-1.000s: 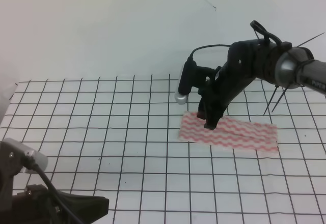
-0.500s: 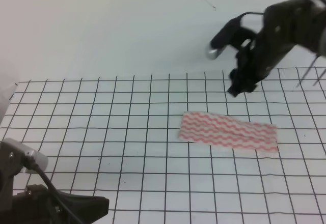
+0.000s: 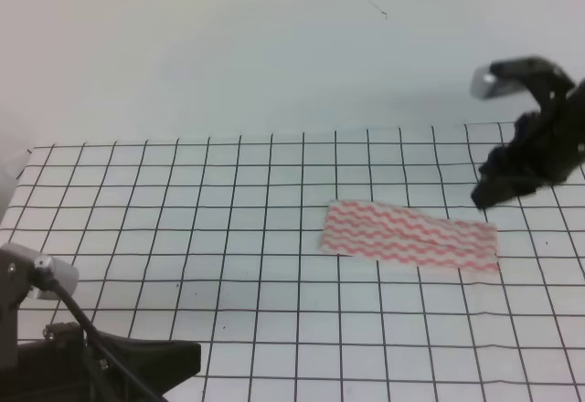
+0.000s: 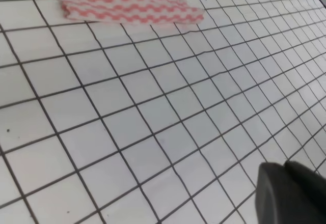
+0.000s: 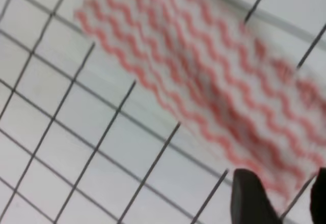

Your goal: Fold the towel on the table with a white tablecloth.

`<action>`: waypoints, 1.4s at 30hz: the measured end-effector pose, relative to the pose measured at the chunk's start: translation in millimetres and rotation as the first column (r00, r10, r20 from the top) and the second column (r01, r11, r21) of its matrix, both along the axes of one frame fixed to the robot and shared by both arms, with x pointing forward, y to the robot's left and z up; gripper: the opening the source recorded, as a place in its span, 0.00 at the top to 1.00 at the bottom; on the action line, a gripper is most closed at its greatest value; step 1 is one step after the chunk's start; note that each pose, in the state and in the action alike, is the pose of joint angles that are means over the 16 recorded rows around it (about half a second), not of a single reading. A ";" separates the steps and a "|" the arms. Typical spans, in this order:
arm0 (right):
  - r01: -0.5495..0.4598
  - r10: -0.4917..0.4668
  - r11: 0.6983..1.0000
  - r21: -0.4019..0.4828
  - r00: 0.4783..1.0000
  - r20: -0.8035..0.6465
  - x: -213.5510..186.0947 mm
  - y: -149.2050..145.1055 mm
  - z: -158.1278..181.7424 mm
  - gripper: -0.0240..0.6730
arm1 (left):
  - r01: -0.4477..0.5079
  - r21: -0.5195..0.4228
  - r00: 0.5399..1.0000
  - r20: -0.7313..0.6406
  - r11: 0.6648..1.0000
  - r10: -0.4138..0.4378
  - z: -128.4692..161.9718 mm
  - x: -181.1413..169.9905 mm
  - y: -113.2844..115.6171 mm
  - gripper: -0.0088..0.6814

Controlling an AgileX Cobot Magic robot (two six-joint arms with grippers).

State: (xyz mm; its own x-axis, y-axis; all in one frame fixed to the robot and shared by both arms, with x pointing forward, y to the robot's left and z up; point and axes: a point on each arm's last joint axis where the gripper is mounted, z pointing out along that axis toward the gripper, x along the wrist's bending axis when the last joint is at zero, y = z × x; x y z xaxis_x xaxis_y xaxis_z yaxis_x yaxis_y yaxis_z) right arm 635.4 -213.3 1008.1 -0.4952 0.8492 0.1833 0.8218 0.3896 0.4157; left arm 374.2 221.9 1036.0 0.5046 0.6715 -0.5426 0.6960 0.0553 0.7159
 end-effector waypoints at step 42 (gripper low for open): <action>0.346 -0.325 0.932 0.105 0.929 -0.179 8.4 -32.9 -84.7 0.49 | 0.031 -0.024 0.999 -0.024 0.999 -0.031 0.5 -3.1 -2.3 0.99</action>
State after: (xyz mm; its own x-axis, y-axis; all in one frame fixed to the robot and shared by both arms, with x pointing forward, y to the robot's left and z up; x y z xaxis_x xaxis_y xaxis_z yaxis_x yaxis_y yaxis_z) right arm 643.9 -246.2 923.4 -0.1416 0.9233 0.3570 0.9534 0.0301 0.3002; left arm 371.0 219.5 1036.5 0.5112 0.6428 -0.5705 0.7152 0.0499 0.6971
